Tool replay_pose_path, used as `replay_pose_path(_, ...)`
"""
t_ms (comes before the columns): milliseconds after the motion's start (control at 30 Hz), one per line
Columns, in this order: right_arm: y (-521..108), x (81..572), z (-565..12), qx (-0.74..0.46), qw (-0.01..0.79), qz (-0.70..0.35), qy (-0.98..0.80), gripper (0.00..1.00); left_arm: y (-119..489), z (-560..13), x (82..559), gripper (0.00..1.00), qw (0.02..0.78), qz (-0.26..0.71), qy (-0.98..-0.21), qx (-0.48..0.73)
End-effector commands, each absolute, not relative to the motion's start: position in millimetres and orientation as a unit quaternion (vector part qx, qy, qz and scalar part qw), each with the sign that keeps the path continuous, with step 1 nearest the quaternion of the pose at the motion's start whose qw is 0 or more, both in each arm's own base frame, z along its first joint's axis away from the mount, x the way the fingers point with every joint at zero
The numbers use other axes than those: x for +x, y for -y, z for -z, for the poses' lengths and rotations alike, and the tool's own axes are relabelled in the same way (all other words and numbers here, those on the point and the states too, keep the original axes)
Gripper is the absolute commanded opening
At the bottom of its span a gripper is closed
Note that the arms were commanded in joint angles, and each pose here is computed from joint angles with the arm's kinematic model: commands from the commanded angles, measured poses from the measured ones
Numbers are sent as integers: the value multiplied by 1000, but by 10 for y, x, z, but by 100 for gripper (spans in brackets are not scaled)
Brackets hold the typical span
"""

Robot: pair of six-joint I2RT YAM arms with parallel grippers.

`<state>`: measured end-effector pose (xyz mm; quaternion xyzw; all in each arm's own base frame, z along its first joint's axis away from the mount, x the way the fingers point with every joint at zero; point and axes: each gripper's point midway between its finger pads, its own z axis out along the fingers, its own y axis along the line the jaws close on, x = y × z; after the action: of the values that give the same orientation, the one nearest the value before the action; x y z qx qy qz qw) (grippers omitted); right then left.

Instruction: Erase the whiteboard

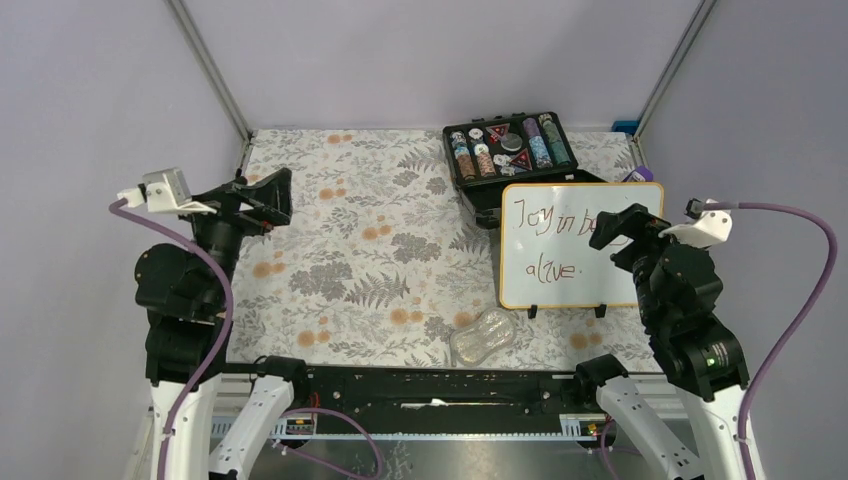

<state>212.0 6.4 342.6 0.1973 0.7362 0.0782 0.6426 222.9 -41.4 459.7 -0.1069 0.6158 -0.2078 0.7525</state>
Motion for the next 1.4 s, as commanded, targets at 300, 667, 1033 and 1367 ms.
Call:
replay_pose_path(300, -559, 2140, -3241, 136, 613, -191, -754, 100, 973, -3737, 2611, 99, 637, 270, -722, 4)
replay_pose_path(667, -1887, 1892, -2671, -18, 369, -477, -797, 100, 977, -2910, 2796, 99, 566, 237, -789, 20)
replay_pose_path(1033, -2272, 1779, -1719, 64, 268, -372, -886, 100, 939, -2528, 2856, 99, 548, 226, -805, 4)
replay_pose_path(1367, -2139, 1492, -855, 243, 222, -162, -930, 89, 937, -2497, 2808, 99, 548, 226, -805, 6)
